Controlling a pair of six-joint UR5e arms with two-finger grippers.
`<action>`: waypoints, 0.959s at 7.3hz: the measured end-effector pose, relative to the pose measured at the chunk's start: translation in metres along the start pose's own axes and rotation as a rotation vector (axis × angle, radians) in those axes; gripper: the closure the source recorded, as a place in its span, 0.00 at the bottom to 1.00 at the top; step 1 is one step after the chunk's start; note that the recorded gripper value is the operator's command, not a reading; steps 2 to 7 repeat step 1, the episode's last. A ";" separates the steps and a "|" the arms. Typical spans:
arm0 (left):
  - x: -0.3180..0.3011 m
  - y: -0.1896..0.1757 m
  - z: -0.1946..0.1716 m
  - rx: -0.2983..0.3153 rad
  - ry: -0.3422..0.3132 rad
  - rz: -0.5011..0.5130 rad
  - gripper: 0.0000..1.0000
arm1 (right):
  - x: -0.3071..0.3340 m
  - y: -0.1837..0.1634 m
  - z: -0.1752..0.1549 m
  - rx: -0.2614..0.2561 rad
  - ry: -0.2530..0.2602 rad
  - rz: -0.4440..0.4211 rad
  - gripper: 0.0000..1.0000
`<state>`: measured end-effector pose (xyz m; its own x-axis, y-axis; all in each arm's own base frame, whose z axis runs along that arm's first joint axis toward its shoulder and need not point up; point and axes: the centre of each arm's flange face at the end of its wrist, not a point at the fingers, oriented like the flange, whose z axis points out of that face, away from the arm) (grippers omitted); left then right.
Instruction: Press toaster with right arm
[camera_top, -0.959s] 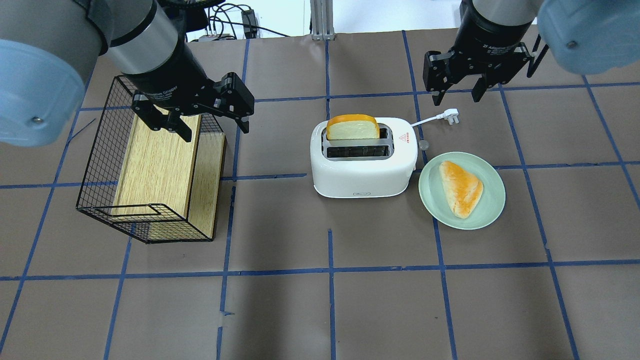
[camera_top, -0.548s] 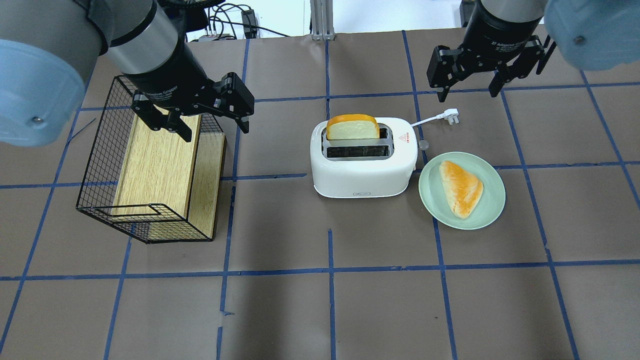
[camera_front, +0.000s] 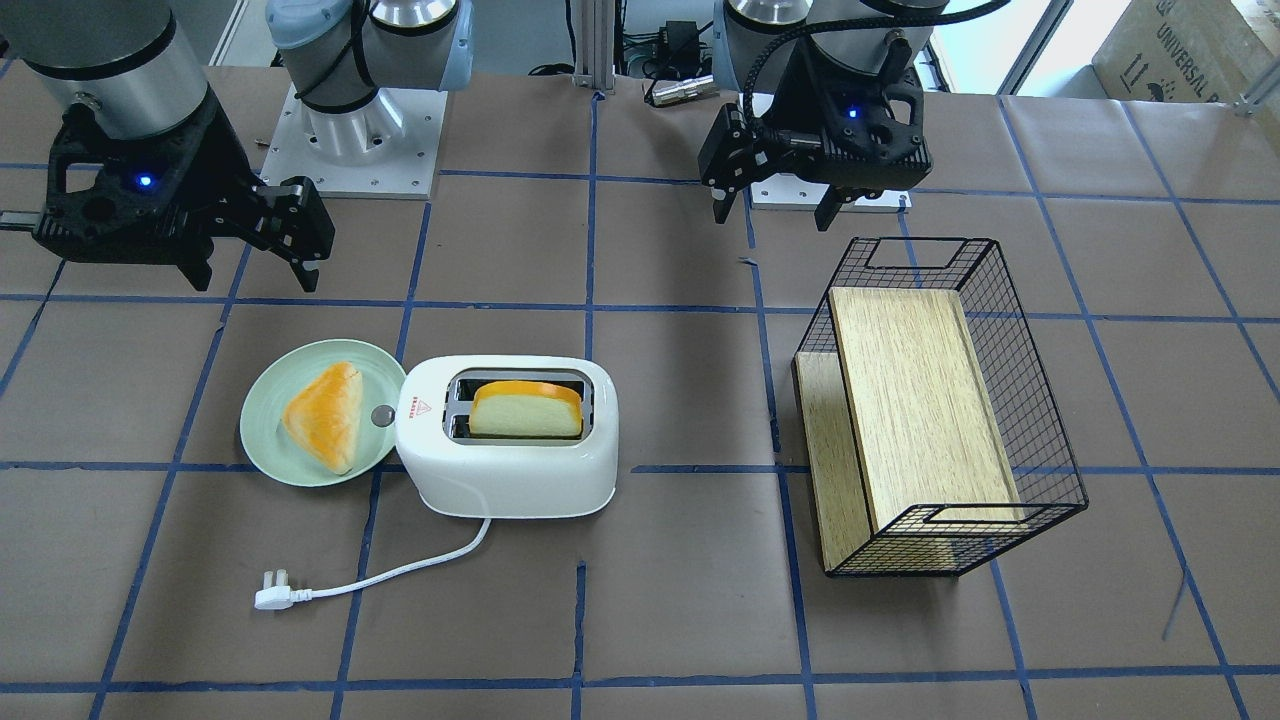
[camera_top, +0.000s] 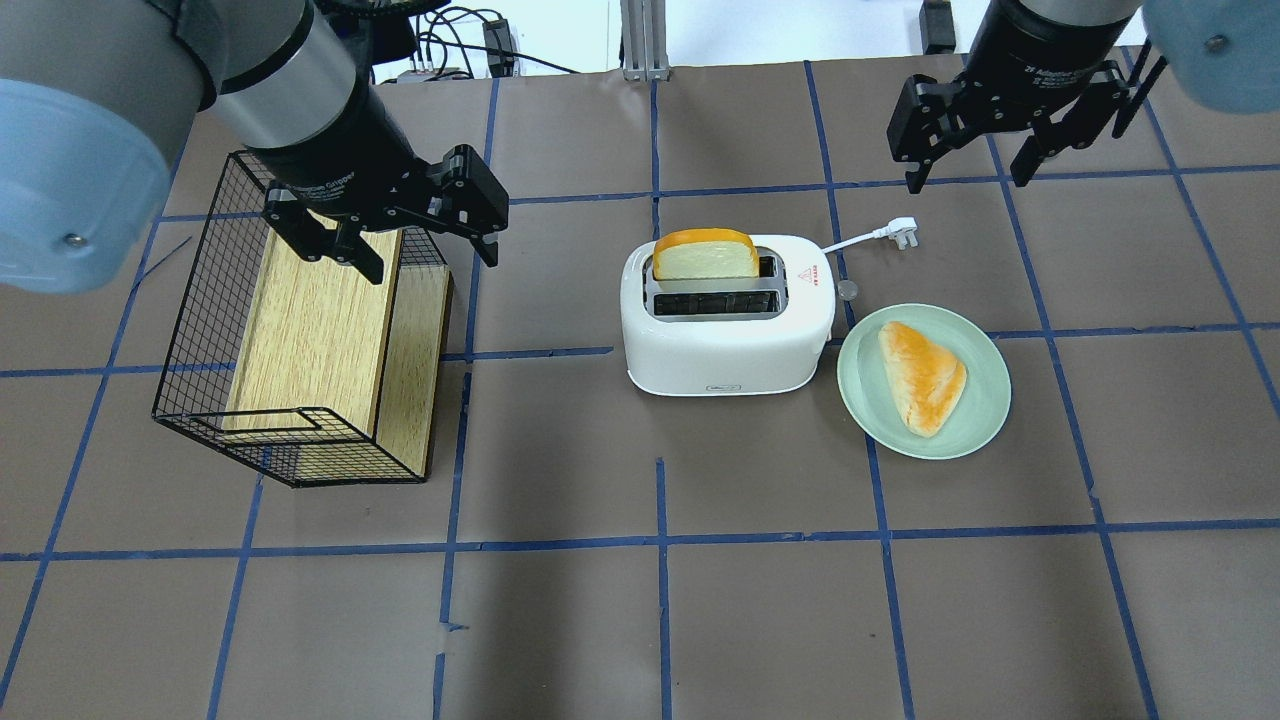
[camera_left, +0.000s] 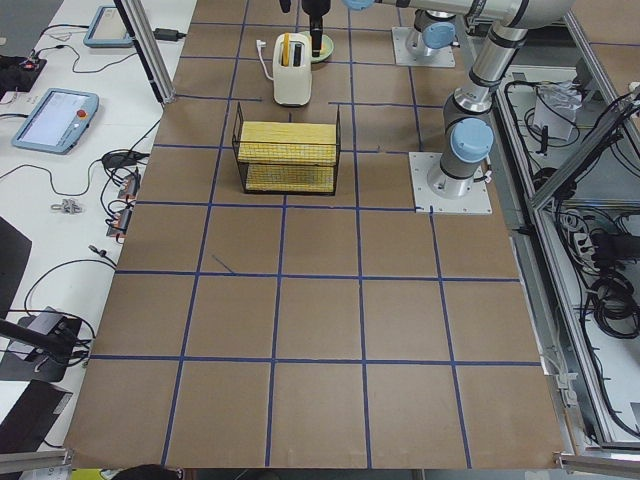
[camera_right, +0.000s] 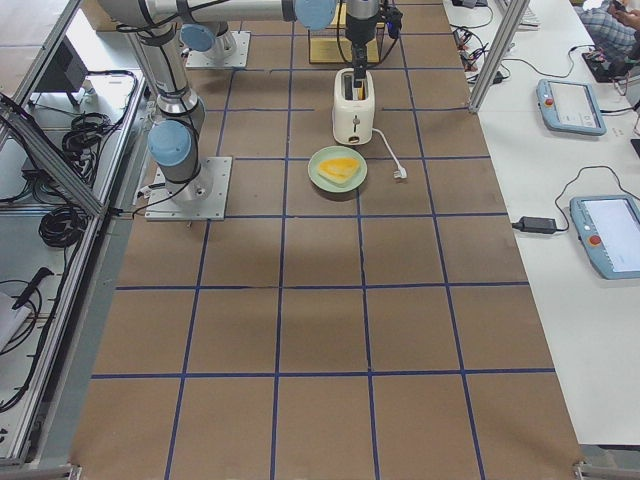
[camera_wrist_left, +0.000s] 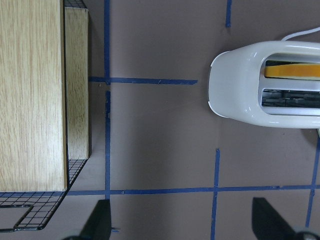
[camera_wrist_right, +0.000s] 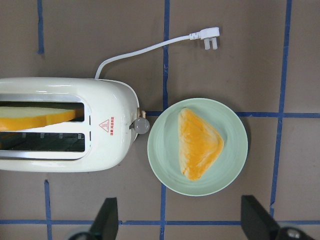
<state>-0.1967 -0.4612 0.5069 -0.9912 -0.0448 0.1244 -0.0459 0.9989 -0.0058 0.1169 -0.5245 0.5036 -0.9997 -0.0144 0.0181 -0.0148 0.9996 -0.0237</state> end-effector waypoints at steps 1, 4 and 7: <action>0.000 0.000 0.000 0.000 0.000 0.000 0.00 | 0.002 0.000 0.000 0.000 0.000 -0.001 0.08; 0.000 0.000 0.000 0.000 0.000 0.000 0.00 | 0.002 0.000 0.000 0.000 0.000 -0.001 0.08; 0.000 0.000 0.000 0.000 0.000 0.000 0.00 | 0.002 0.000 0.000 0.000 0.000 -0.001 0.08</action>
